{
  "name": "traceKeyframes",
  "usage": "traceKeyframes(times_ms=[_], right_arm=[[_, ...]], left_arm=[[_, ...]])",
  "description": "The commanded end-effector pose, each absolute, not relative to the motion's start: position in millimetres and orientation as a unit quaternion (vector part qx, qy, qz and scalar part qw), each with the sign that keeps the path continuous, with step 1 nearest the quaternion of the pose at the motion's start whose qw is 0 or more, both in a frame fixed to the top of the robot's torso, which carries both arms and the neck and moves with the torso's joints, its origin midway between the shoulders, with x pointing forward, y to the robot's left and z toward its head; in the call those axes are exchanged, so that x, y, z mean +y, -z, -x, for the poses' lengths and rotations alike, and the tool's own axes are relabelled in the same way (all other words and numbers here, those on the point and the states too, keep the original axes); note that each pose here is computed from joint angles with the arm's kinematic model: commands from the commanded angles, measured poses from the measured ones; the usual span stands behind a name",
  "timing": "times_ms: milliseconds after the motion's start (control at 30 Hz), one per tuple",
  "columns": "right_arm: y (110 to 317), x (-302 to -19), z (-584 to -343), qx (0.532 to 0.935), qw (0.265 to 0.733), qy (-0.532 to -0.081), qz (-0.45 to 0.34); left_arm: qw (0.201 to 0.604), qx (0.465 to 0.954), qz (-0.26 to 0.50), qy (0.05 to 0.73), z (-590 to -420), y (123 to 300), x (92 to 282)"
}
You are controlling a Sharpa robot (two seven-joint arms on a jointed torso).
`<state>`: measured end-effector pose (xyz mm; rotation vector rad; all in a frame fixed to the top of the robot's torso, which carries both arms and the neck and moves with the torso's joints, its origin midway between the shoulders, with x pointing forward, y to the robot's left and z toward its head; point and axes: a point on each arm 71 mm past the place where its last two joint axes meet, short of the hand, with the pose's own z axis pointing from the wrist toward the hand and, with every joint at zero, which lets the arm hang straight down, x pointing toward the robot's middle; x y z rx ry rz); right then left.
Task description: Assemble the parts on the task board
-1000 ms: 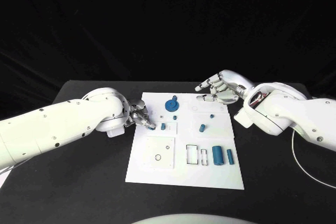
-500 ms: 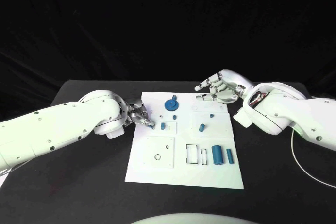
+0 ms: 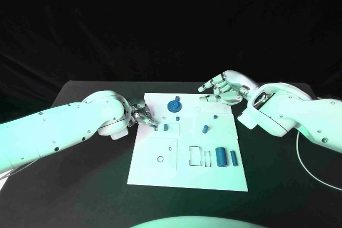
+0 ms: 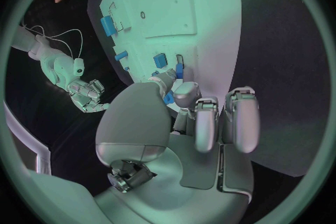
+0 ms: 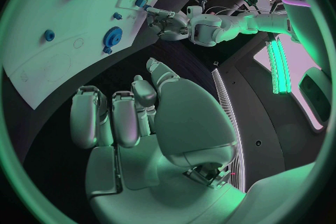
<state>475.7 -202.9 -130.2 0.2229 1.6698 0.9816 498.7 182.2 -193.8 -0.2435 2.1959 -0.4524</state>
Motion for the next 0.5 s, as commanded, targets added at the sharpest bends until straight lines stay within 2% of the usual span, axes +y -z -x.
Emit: traceKeyframes(times_ms=[33,500], right_arm=[[130.5,-201.3,-474.9,0.71,0.558,-0.42,-0.088],[130.6,-201.4,-474.7,0.711,0.557,-0.42,-0.088]], left_arm=[[0.421,0.884,0.093,0.18,-498.4,195.2,179.8],[0.402,0.897,0.079,0.167,-496.9,198.9,179.6]])
